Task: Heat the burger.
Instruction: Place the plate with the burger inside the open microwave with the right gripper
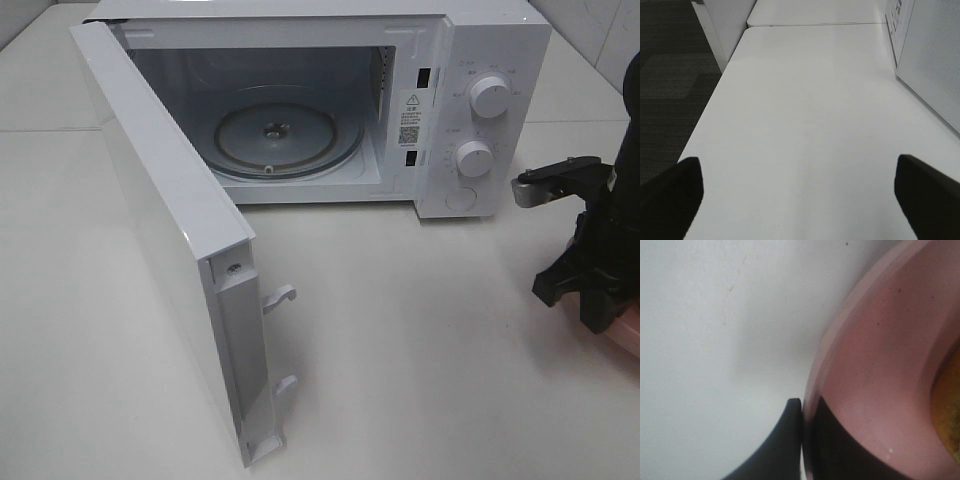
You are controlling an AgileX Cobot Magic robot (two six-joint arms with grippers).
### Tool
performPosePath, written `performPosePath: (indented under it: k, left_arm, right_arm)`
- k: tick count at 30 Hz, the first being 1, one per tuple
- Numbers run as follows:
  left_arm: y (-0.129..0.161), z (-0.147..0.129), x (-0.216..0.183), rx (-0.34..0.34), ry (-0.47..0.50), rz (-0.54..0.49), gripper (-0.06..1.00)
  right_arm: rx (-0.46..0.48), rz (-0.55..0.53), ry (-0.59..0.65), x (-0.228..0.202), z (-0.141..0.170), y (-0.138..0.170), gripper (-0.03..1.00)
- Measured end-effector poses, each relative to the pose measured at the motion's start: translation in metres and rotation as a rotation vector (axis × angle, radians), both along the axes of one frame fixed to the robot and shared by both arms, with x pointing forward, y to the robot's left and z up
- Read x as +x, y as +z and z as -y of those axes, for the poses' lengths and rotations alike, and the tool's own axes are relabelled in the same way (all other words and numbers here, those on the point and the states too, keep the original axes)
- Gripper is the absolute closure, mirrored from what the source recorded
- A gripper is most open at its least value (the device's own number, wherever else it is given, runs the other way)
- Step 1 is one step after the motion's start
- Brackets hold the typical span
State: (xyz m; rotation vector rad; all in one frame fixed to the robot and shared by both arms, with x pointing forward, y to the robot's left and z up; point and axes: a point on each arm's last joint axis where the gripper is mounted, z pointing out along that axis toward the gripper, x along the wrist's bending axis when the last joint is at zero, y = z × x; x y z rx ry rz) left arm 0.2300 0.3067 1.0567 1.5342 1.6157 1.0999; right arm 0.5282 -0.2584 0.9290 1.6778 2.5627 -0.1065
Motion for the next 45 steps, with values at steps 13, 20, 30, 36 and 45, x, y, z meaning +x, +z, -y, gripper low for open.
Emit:
performPosePath:
  k: [13, 20, 30, 36, 45]
  left_arm:
    - [0.0, 0.0, 0.0, 0.003, 0.002, 0.0, -0.03]
    - [0.0, 0.0, 0.0, 0.003, 0.002, 0.0, -0.03]
    - [0.0, 0.0, 0.0, 0.003, 0.002, 0.0, -0.03]
    - [0.0, 0.0, 0.0, 0.003, 0.002, 0.0, -0.03]
    - [0.0, 0.0, 0.0, 0.003, 0.002, 0.0, -0.03]
  right_arm:
    - [-0.093, 0.02, 0.133, -0.043, -0.026, 0.017, 0.94]
    - [-0.117, 0.09, 0.205, -0.057, -0.044, 0.03, 0.94]
    - [-0.18, 0.076, 0.275, -0.081, -0.066, 0.029, 0.94]
    - [-0.206, 0.091, 0.343, -0.087, -0.075, 0.03, 0.93]
    - [-0.216, 0.197, 0.477, -0.104, -0.089, 0.049, 0.93]
